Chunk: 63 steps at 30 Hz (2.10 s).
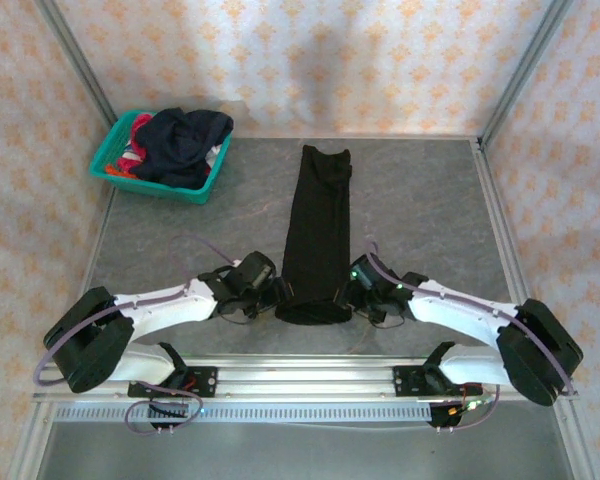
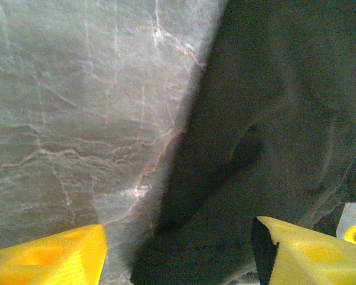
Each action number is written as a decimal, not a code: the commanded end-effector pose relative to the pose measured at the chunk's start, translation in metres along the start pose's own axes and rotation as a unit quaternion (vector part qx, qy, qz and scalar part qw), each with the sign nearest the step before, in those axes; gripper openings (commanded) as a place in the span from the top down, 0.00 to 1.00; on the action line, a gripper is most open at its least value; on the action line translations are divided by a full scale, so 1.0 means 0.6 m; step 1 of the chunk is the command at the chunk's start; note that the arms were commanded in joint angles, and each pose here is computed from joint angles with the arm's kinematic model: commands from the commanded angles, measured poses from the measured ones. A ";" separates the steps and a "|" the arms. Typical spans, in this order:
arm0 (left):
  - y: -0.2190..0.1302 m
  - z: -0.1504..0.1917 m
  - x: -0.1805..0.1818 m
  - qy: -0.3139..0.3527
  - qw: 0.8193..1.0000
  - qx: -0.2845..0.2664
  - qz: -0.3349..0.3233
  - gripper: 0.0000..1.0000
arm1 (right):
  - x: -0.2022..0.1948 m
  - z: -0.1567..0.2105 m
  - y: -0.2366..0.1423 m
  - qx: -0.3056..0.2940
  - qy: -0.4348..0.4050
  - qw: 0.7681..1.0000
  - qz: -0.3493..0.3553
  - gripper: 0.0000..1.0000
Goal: Fold and stack the t-shirts
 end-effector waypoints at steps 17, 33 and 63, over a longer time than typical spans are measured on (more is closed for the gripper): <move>0.045 0.014 -0.005 -0.007 1.000 0.012 0.007 0.62 | 0.023 0.010 0.025 0.029 0.029 0.998 -0.038 0.73; -0.023 -0.015 -0.044 0.022 0.999 -0.020 0.023 1.00 | 0.078 -0.004 -0.040 -0.008 -0.027 0.995 -0.100 1.00; -0.079 -0.133 -0.089 0.055 0.995 -0.071 -0.044 1.00 | 0.149 -0.108 -0.092 -0.082 -0.047 0.988 -0.120 1.00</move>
Point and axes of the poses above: each hand's point on the last joint's axis, 136 mm out from that joint toward the fingers, its own y axis out along the fingers, its own x axis along the line the jaws close on, z = x × y, the point moved 4 cm from there along -y, back along the fingers, and after that the axes turned 12 degrees about y, right-handed, at the moved point
